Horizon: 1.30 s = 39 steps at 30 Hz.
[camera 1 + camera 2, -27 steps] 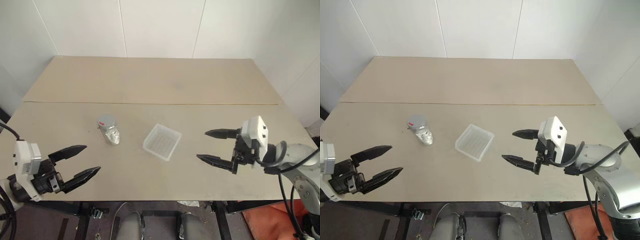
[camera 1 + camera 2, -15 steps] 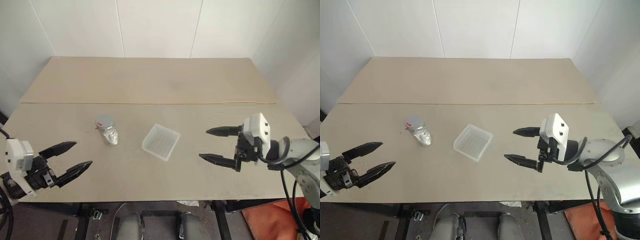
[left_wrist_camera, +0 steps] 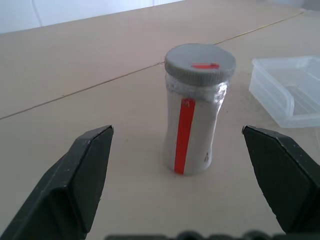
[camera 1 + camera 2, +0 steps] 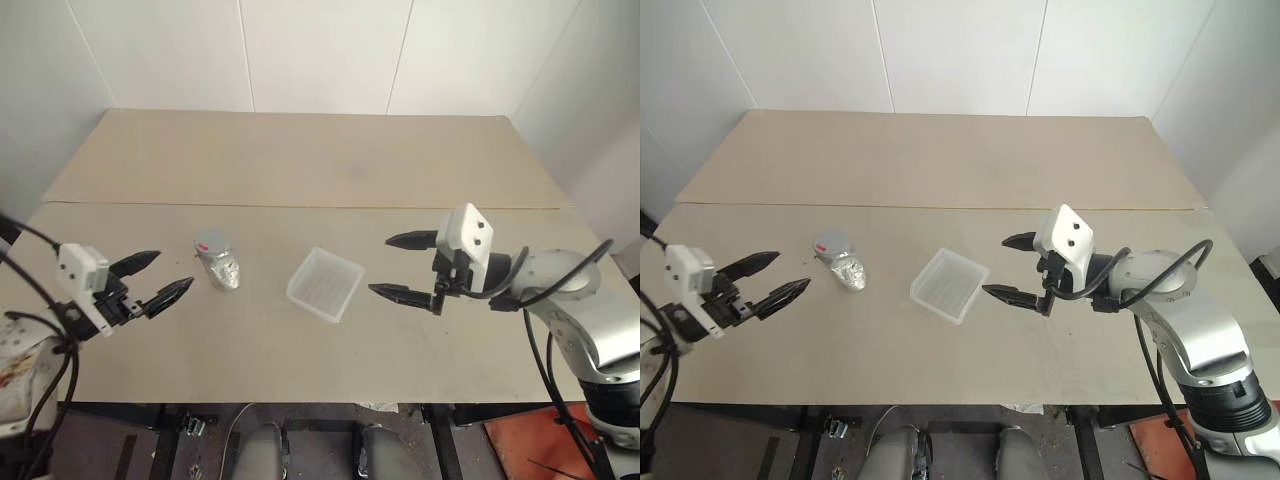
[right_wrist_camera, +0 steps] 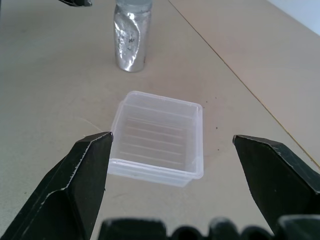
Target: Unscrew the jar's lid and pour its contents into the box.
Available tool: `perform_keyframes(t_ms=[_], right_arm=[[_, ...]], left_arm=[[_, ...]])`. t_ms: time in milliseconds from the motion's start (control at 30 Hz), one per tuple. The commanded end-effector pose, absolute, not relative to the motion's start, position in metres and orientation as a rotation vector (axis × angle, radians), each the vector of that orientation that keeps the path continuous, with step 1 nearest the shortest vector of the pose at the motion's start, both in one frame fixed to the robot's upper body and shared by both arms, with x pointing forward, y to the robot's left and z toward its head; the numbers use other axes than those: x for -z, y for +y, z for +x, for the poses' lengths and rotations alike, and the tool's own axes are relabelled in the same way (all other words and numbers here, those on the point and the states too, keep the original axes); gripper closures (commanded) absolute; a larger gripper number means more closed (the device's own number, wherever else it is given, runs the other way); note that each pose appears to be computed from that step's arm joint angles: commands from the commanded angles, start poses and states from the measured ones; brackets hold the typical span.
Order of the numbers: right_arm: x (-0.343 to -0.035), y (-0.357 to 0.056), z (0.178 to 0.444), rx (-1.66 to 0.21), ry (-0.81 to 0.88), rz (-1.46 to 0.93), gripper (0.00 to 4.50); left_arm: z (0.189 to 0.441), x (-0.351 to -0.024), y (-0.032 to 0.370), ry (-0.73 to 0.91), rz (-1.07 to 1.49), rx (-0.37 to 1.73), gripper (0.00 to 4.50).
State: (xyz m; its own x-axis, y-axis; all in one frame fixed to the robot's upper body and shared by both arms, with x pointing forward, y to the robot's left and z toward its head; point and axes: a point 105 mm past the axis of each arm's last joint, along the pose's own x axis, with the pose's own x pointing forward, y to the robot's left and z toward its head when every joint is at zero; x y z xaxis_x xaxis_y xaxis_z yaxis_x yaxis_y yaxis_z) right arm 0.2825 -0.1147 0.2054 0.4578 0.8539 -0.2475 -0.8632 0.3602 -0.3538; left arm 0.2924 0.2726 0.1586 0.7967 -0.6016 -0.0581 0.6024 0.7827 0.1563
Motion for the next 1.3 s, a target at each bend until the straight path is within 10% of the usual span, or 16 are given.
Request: perform_keyframes(t_ms=[33, 700, 1000, 1300], right_arm=[[-0.221, -0.112, 0.273, -1.111, -0.035, -0.491, 0.0], [-0.219, -0.116, 0.262, -1.116, -0.016, -0.495, 0.0], [-0.221, -0.117, 0.259, -1.122, -0.015, -0.5, 0.0], [-0.241, -0.083, 0.267, -1.195, -0.154, -0.424, 0.0]], left_arm=[[0.3, -0.161, 0.269, -0.004, 0.206, 0.704, 0.01], [0.353, -0.145, 0.231, -0.066, 0.176, 0.743, 0.01], [0.362, -0.148, 0.224, -0.137, 0.148, 0.719, 2.48], [0.332, -0.189, 0.191, -0.153, 0.182, 1.018, 2.57]])
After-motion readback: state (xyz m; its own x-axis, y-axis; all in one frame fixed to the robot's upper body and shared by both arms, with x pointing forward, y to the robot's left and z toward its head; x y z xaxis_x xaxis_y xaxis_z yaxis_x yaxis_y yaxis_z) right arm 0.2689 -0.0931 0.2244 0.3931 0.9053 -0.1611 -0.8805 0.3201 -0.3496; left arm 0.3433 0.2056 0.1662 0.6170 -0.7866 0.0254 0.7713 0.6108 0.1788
